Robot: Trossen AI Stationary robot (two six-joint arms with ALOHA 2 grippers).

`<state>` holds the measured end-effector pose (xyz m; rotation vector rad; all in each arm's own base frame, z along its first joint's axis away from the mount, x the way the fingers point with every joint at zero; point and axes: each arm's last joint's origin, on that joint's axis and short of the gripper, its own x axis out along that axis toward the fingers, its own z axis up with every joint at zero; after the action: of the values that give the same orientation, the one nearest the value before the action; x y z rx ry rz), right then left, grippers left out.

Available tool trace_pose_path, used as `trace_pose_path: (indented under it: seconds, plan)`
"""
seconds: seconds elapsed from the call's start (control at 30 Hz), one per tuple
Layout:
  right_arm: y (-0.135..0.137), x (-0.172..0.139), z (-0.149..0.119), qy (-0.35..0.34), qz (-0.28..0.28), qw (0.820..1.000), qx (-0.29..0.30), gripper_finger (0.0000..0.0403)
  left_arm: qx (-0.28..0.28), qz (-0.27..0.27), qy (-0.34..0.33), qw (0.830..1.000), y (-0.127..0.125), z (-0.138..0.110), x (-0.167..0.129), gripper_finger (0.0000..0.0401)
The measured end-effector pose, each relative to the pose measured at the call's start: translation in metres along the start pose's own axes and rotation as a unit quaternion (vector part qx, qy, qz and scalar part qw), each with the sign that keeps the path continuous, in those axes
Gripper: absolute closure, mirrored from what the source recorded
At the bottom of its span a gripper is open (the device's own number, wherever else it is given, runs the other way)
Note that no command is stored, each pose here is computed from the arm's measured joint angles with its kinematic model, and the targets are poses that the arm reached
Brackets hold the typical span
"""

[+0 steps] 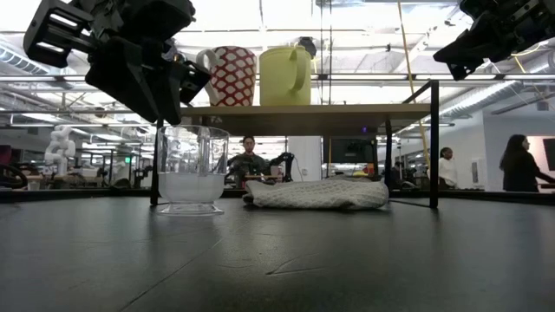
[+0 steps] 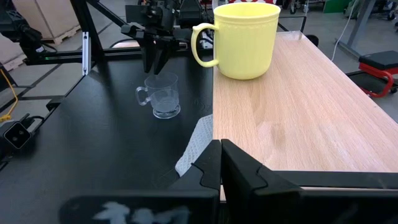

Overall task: Stack small to large cups/mugs on shelf
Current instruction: Put the transparent mug on the shelf

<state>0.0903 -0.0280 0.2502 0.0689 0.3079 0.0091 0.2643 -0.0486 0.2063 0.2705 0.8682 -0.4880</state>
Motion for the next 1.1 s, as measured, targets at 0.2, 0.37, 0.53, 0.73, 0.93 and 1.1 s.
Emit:
trace_pose_path:
  seconds: [0.2, 0.37, 0.53, 0.73, 0.93, 1.1]
  plan:
    - [0.0000, 0.0000, 0.0000, 0.000, 0.000, 1.000, 0.000, 0.0403, 0.010, 0.000, -0.001, 1.000, -0.0002, 0.0003, 0.0001, 0.0279]
    - [0.0000, 0.0000, 0.0000, 0.000, 0.000, 1.000, 0.000, 0.0403, 0.010, 0.000, -0.001, 1.000, -0.0002, 0.0003, 0.0001, 0.0279]
    - [0.0000, 0.0000, 0.0000, 0.000, 0.000, 1.000, 0.000, 0.0403, 0.014, -0.025, -0.014, 0.999, -0.0020, 0.0015, 0.0002, 0.0279]
    - [0.0000, 0.0000, 0.0000, 0.000, 0.000, 1.000, 0.000, 0.0403, 0.015, -0.004, -0.011, 1.000, -0.0020, 0.0026, 0.0006, 0.0279]
    - [0.0000, 0.0000, 0.0000, 0.000, 0.000, 1.000, 0.000, 0.0403, 0.023, 0.011, -0.007, 1.000, -0.0060, 0.0041, 0.0016, 0.0279]
    - [0.0000, 0.0000, 0.0000, 0.000, 0.000, 1.000, 0.000, 0.0403, 0.028, 0.021, -0.002, 0.999, -0.0099, 0.0052, 0.0025, 0.0279]
